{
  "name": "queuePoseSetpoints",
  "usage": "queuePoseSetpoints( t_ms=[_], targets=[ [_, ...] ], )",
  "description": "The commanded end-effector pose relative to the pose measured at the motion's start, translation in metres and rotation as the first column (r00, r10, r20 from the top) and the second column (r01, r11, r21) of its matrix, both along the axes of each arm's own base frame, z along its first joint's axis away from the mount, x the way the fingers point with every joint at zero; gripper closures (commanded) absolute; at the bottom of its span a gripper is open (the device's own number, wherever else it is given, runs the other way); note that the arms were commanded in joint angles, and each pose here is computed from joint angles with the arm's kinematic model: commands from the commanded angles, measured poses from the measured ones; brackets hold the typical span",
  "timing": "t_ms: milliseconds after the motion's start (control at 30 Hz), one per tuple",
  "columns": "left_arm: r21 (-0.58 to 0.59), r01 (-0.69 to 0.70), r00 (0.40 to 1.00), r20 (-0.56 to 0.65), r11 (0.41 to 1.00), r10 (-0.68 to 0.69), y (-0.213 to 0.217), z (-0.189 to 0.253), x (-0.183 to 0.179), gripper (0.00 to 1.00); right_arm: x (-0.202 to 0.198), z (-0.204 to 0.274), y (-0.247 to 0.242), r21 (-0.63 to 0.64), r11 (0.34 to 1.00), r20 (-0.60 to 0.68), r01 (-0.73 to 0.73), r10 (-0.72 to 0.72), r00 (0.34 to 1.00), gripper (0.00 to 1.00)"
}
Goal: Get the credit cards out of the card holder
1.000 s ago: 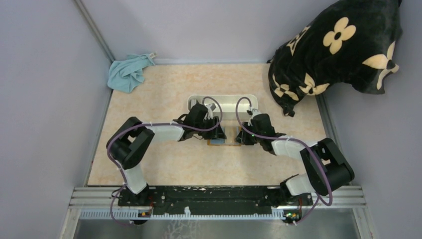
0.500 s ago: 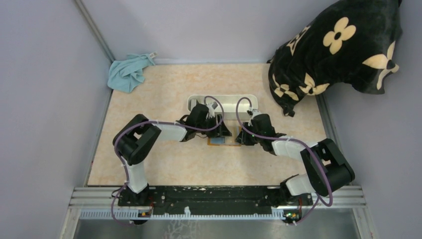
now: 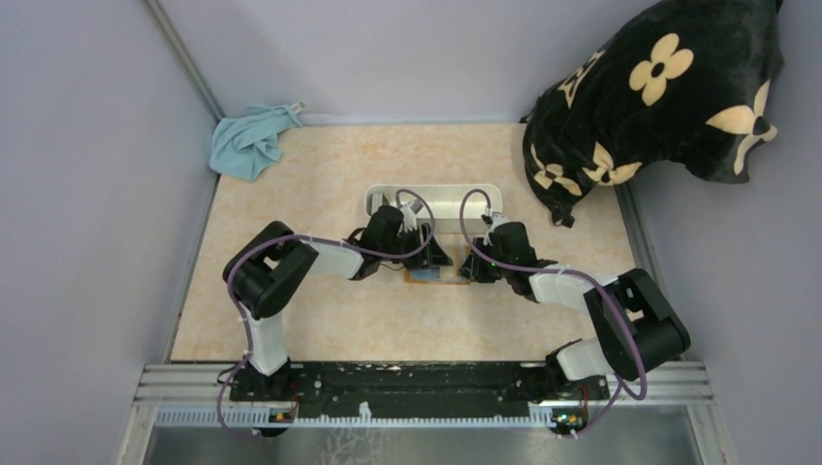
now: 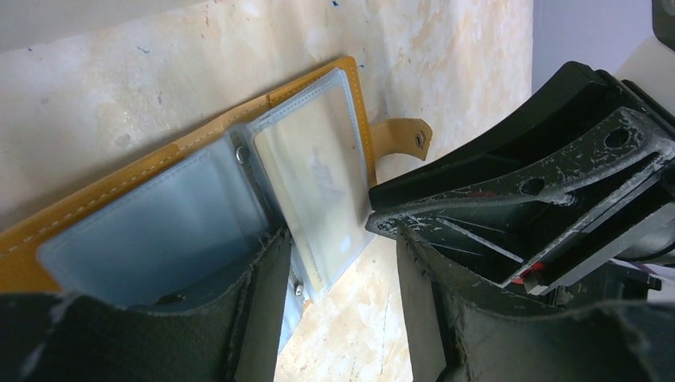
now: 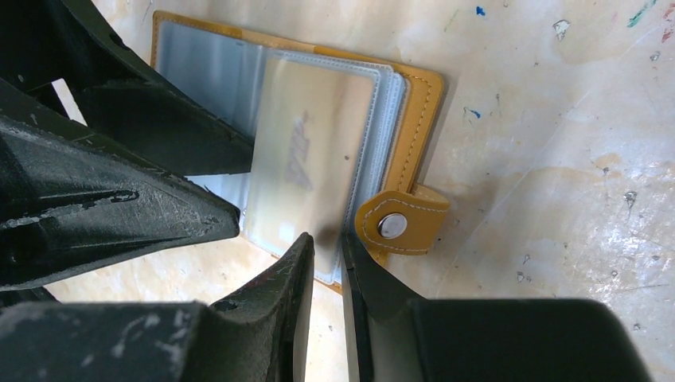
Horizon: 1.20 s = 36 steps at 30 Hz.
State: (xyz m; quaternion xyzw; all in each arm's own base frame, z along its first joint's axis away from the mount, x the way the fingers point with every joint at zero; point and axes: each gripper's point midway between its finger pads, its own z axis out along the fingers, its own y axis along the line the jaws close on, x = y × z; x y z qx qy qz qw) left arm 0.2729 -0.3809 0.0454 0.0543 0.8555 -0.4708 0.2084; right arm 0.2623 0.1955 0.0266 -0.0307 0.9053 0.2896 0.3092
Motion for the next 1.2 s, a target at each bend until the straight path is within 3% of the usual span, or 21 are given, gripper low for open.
queuePoseSetpoints(
  t_ms=[0,233,633,1000,1167],
  targets=[
    [-0.117,0.085,0.996,0.013,0.989,-0.084,-0.014,0.031,-0.018,0.43,-0.008,-0.016,-0.007,-0.024,1.0,-0.037,0.008,-0.009,0.999,0.8],
    [-0.196,0.112,0.994,0.027,0.974,-0.108,-0.019,0.053,-0.023,0.45,-0.009,-0.018,-0.009,-0.029,1.0,-0.042,0.011,-0.012,0.999,0.8],
    [-0.262,0.126,0.992,0.004,0.957,-0.129,-0.026,0.039,-0.027,0.49,-0.015,-0.021,-0.007,-0.009,1.0,-0.053,0.008,-0.009,0.999,0.8],
    [-0.221,0.166,0.985,-0.016,0.961,-0.174,-0.038,0.018,-0.04,0.49,-0.01,-0.02,-0.006,-0.01,1.0,-0.052,0.008,-0.008,0.999,0.8],
    [-0.228,0.192,0.98,-0.005,0.955,-0.198,-0.042,0.021,-0.046,0.6,-0.009,-0.021,-0.005,-0.012,1.0,-0.052,0.007,-0.008,0.999,0.8]
  ],
)
